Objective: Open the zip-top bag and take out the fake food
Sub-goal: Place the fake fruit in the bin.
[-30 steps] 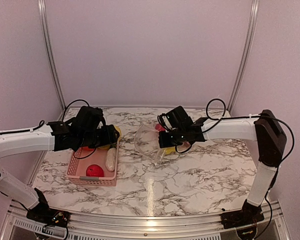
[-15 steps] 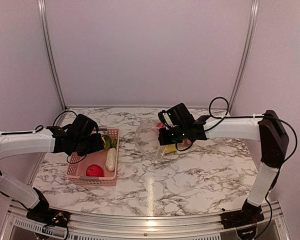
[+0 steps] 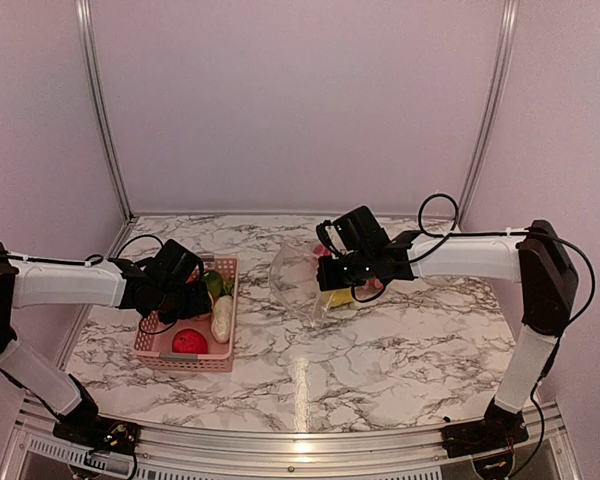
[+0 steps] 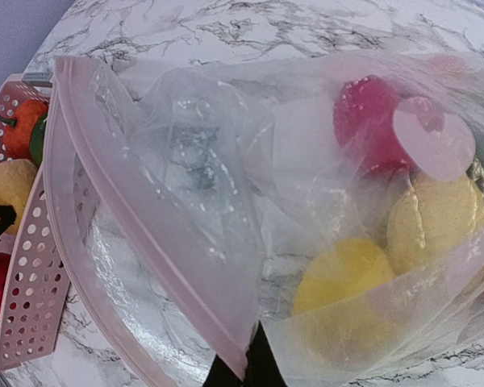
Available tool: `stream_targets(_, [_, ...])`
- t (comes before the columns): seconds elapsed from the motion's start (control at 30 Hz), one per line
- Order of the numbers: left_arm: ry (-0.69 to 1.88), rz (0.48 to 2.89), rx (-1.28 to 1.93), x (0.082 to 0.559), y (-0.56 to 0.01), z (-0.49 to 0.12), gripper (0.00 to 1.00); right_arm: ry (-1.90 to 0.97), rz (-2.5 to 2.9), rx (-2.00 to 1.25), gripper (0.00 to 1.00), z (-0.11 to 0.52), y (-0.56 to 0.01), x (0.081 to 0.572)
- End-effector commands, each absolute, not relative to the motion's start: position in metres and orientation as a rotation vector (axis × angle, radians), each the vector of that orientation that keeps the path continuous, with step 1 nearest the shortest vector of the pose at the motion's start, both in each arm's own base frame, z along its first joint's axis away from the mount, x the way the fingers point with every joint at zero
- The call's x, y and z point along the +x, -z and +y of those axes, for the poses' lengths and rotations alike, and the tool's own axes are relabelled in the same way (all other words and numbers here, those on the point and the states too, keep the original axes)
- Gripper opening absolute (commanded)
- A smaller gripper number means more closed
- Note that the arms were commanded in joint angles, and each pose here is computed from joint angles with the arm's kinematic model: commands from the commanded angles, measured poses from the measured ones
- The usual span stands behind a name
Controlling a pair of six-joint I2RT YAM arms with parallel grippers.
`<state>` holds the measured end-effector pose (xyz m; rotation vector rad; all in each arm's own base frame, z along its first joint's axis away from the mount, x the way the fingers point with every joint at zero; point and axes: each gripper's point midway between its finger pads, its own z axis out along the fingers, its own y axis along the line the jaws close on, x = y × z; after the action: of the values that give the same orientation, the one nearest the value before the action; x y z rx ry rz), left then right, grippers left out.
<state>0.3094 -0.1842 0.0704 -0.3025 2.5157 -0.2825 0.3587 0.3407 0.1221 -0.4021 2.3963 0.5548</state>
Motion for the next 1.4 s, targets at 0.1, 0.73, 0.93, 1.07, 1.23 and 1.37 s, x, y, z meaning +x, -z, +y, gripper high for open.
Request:
stream_targets(0.1, [0.283,2.555,-0.274,0.309,-0.052,-0.187,0.65,-0.586,2.325,-0.402,0.0,0.345,-0.157,0.364])
stream_targets(0.73, [0.298,2.517,-0.262,0.315,-0.069,-0.19,0.89,-0.587,2.326,-0.415,0.0,0.348,-0.159,0.361])
stream_targets(0.93, [0.299,2.493,-0.255,0.318,-0.081,-0.189,0.92,-0.589,2.326,-0.417,0.0,0.349,-0.159,0.36])
stream_targets(1.07, [0.278,2.475,-0.255,0.319,-0.088,-0.185,0.95,-0.588,2.328,-0.419,0.0,0.349,-0.158,0.36])
stream_targets(1.23, [0.269,2.454,-0.252,0.322,-0.098,-0.183,0.96,-0.589,2.329,-0.422,0.0,0.35,-0.158,0.359])
stream_targets(1.37, [0.268,2.431,-0.241,0.324,-0.111,-0.183,0.96,-0.589,2.33,-0.423,0.0,0.35,-0.158,0.358])
